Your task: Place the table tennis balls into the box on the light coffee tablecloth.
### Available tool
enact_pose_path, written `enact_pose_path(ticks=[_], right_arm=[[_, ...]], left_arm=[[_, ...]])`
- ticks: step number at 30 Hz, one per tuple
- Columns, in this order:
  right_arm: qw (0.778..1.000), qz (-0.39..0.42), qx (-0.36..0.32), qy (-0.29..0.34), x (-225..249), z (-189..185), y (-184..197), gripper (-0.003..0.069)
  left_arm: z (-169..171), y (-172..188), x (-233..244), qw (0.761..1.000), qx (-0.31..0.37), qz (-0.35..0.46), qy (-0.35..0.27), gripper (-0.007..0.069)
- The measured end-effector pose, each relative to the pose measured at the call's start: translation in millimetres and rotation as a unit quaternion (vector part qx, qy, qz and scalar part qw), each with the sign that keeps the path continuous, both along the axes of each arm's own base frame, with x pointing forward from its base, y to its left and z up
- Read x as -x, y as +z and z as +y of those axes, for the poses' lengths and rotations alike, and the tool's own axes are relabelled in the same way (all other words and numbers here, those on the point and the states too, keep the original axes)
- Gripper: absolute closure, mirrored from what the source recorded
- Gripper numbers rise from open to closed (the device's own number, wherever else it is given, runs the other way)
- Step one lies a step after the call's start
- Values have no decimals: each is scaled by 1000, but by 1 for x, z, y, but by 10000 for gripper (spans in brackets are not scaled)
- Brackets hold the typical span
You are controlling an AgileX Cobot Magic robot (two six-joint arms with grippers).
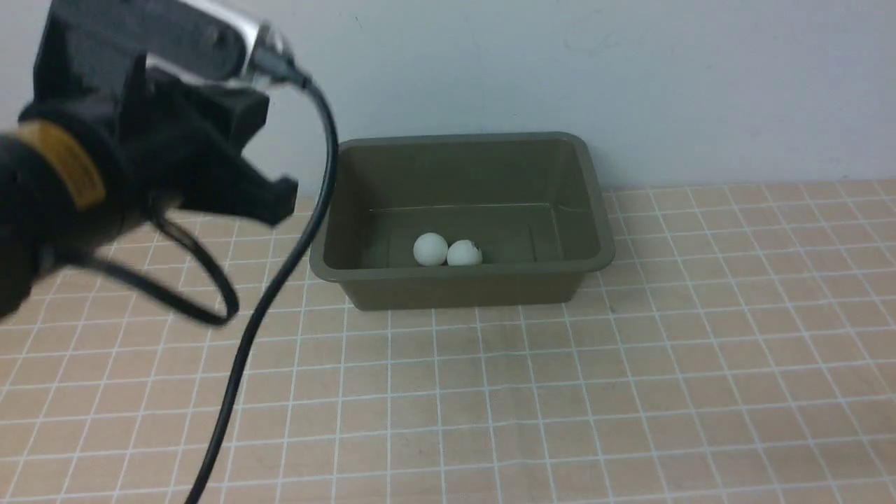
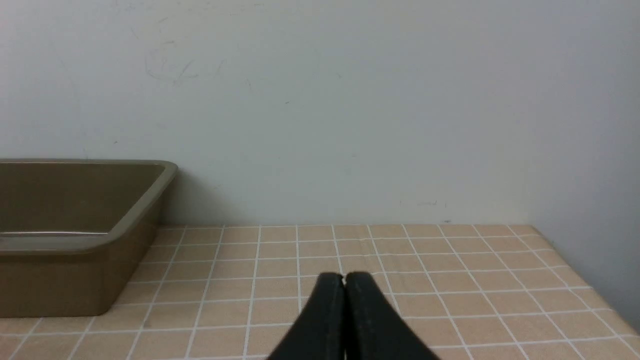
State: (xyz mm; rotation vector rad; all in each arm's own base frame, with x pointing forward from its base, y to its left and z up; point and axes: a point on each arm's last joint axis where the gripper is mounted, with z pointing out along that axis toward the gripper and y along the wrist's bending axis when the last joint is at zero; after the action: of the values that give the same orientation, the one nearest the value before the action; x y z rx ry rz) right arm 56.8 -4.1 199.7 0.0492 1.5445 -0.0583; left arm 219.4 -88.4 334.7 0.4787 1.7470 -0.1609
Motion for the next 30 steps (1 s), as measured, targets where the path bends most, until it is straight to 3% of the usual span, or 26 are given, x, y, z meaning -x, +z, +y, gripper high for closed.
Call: enact_pose_path(ticks=[9,23,26,30], right_arm=[[1000,0,0,0,0,0,0,677],[1000,0,2,0,0,0,0,677],[1000,1,2,0,0,0,0,677],[1000,1,2,0,0,0,0,677]], left_arm=[[21,-66,66,998,35,-39,-25,694],[33,-93,82,998,-37,-40,-23,694],[40,-91,86,999,-22,-40,4,694],[66,-86,102,993,35,-53,99,694]])
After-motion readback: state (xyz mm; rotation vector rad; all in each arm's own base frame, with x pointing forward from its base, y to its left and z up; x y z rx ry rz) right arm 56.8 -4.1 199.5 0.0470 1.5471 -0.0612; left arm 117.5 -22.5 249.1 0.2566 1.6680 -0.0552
